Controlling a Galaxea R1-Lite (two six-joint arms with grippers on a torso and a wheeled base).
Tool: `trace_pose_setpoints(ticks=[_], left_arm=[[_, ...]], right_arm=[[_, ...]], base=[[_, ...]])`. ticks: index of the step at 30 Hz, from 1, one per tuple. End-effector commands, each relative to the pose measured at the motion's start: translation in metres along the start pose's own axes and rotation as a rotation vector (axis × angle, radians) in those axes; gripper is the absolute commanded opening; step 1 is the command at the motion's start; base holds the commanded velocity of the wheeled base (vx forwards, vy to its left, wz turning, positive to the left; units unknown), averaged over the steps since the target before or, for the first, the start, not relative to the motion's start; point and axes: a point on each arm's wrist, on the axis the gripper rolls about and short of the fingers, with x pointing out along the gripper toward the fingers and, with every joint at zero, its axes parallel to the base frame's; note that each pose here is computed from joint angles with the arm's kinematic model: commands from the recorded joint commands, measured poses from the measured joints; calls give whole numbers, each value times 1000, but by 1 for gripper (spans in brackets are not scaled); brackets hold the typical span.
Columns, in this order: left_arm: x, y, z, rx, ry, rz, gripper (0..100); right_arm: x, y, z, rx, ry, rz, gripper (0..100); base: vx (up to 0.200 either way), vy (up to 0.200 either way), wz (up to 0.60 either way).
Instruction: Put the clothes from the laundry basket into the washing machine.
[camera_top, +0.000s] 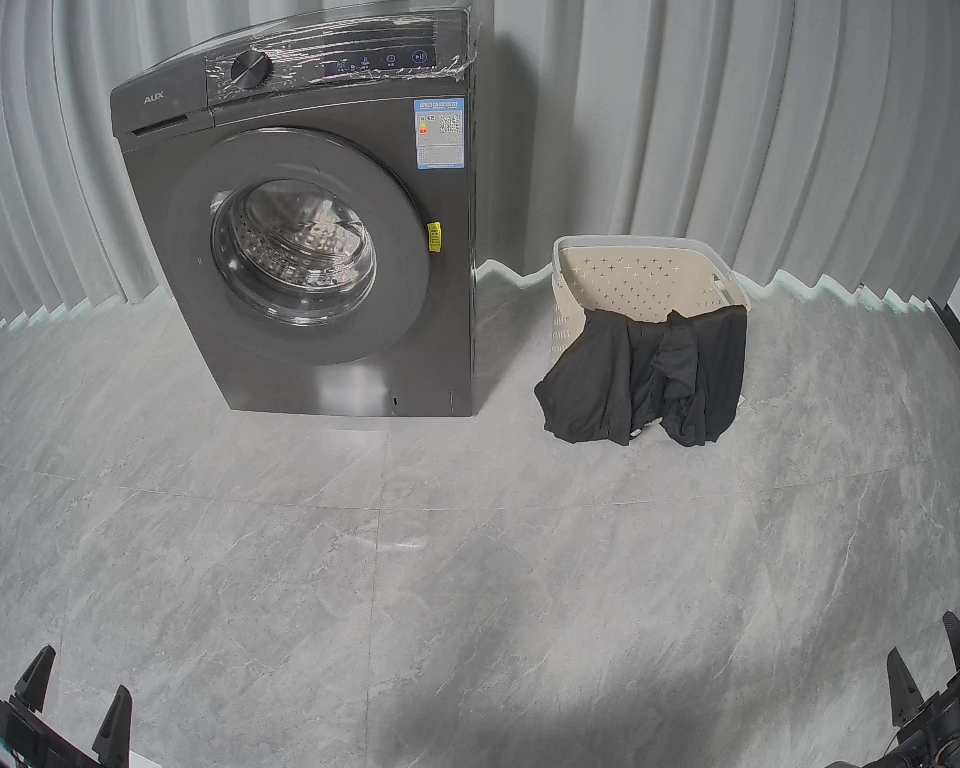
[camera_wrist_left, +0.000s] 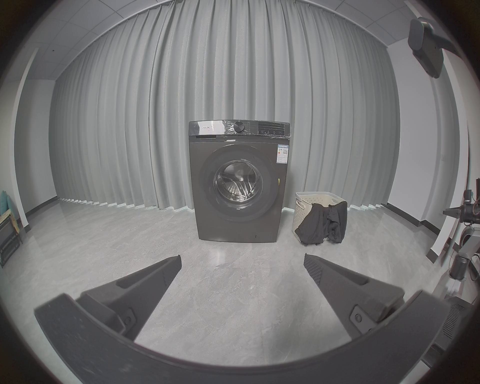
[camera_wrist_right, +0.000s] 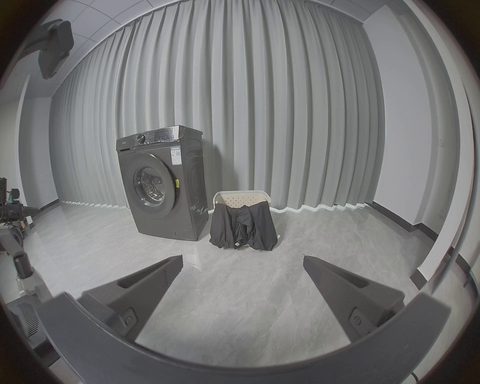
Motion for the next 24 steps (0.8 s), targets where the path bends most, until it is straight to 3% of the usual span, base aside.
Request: trace_pose_setpoints(ticks=[1, 7, 24], left_arm=[[0, 0, -4, 1, -3, 0, 100], [0, 0, -4, -5, -3, 2, 100], [0, 0, -4, -14, -3, 5, 100]], right_arm=[[0, 0, -5, 0, 1, 1, 100], [0, 0, -5, 0, 1, 1, 100], [0, 0, -5, 0, 0, 1, 100]], base=[[0, 0, 0], [0, 0, 0], [200, 0, 0]])
